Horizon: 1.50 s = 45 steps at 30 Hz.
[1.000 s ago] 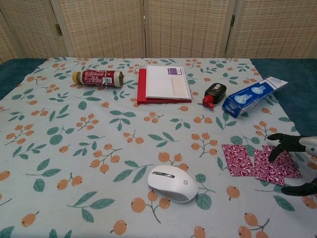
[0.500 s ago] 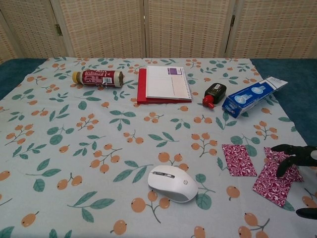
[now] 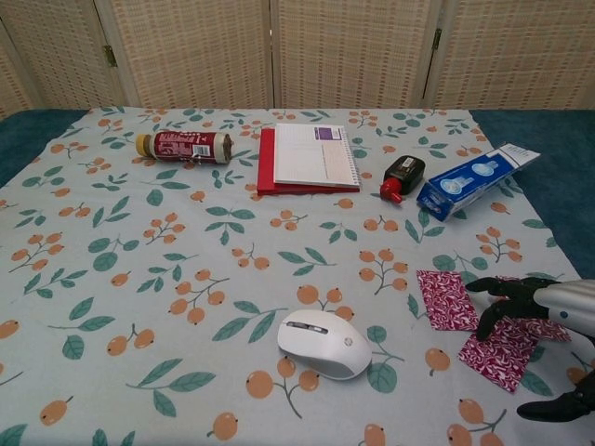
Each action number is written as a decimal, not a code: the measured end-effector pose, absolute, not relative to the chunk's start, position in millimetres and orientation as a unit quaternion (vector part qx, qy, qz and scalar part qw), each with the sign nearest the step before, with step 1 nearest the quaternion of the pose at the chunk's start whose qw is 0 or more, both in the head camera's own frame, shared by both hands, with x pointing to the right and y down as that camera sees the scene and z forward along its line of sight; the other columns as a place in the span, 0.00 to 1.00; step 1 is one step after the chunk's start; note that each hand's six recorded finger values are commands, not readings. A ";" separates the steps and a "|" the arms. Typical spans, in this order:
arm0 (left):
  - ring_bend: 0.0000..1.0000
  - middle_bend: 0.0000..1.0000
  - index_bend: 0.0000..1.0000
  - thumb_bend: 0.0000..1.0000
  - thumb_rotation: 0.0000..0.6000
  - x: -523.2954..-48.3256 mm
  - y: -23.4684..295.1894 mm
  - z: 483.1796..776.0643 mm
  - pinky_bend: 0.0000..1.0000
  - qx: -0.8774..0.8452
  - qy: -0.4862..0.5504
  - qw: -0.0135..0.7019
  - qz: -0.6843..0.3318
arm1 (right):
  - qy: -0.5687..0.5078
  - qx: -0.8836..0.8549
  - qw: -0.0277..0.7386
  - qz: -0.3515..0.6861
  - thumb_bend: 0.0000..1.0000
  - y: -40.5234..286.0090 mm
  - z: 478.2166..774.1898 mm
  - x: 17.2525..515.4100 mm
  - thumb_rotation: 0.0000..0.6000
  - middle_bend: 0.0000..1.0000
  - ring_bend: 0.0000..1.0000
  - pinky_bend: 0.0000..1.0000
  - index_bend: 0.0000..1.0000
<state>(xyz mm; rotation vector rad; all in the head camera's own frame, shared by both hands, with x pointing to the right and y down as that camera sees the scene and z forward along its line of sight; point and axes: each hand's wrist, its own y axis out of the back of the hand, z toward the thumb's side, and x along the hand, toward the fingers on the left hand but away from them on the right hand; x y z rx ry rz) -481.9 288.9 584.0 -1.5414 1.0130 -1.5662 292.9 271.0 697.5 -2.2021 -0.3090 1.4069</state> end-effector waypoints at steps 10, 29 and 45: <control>0.07 0.03 0.14 0.23 1.00 -477.5 287.4 584.2 0.00 -0.600 0.390 0.357 -0.601 | -0.095 -0.810 0.254 0.520 0.11 284.7 684.9 305.6 0.55 0.01 0.00 0.00 0.28; 0.07 0.03 0.14 0.23 1.00 -473.3 286.7 583.7 0.00 -0.603 0.386 0.359 -0.599 | -0.181 -0.780 0.272 0.533 0.11 251.0 672.1 333.0 0.66 0.01 0.00 0.00 0.29; 0.07 0.03 0.13 0.23 1.00 -473.9 288.1 586.9 0.00 -0.606 0.385 0.355 -0.599 | -0.217 -0.738 0.271 0.579 0.11 224.2 695.6 351.3 0.77 0.02 0.00 0.00 0.28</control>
